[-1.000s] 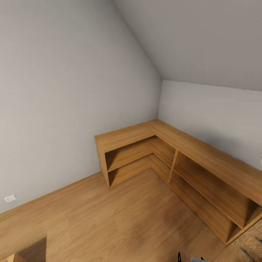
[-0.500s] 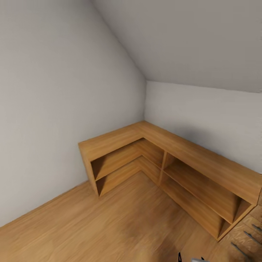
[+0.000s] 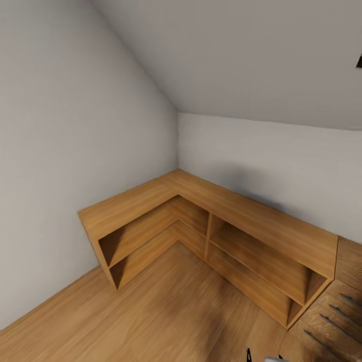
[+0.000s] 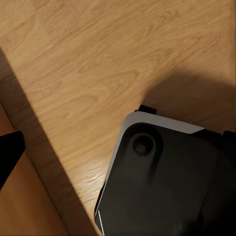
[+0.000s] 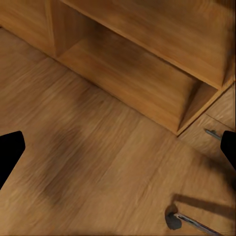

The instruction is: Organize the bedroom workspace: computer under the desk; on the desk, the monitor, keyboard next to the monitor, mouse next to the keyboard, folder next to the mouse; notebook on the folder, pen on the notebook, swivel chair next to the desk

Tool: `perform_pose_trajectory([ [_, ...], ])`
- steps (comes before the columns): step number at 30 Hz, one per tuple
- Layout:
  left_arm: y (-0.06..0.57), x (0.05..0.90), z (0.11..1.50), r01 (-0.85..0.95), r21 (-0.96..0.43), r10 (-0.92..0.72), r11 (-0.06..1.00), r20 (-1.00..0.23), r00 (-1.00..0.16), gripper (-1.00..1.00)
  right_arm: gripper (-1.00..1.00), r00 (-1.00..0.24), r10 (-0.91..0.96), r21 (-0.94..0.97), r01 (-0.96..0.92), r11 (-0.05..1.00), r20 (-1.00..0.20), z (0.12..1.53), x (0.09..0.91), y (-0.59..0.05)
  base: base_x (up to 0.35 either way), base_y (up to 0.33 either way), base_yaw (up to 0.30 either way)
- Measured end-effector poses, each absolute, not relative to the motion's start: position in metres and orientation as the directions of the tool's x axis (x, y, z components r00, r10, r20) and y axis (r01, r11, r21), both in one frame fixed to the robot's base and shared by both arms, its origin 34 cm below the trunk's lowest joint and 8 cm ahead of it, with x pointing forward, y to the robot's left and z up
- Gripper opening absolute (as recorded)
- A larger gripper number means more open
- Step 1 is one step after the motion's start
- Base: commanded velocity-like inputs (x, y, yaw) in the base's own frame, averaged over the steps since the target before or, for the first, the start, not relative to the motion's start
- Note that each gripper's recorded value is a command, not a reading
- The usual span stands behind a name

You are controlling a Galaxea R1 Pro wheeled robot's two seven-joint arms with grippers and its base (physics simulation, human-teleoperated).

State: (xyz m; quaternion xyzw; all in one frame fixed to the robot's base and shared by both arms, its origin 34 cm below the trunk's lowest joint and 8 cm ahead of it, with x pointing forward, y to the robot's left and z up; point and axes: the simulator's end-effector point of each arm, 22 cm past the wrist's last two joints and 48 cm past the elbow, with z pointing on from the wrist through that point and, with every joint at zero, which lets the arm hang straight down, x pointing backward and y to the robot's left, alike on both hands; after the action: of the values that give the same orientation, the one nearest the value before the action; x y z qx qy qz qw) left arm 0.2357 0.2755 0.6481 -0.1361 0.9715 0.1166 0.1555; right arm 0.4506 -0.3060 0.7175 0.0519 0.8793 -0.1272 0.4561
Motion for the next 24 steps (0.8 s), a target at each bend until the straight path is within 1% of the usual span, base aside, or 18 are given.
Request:
perform_pose_trajectory([
  [11,0.2755,0.2358,0.6481,-0.3,0.184,-0.228,0.936,-0.334,-0.915,1.0,1.0,-0.578,-0.021,-0.175,0.212,0.961,-0.815,0.7175,0.4505,-0.3067,0.004,0.009,-0.283],
  [17,0.2756,0.2358,0.6482,-0.301,0.184,-0.228,0.936,-0.334,-0.915,1.0,1.0,-0.579,-0.021,-0.175,0.212,0.961,-0.815,0.7174,0.4502,-0.3068,0.041,0.245,-0.284],
  [24,0.2755,0.2357,0.6483,-0.3,0.184,-0.227,0.936,-0.335,-0.915,1.0,1.0,-0.579,-0.02,-0.175,0.213,0.961,-0.815,0.7174,0.4497,-0.307,0.227,0.258,-0.284],
])
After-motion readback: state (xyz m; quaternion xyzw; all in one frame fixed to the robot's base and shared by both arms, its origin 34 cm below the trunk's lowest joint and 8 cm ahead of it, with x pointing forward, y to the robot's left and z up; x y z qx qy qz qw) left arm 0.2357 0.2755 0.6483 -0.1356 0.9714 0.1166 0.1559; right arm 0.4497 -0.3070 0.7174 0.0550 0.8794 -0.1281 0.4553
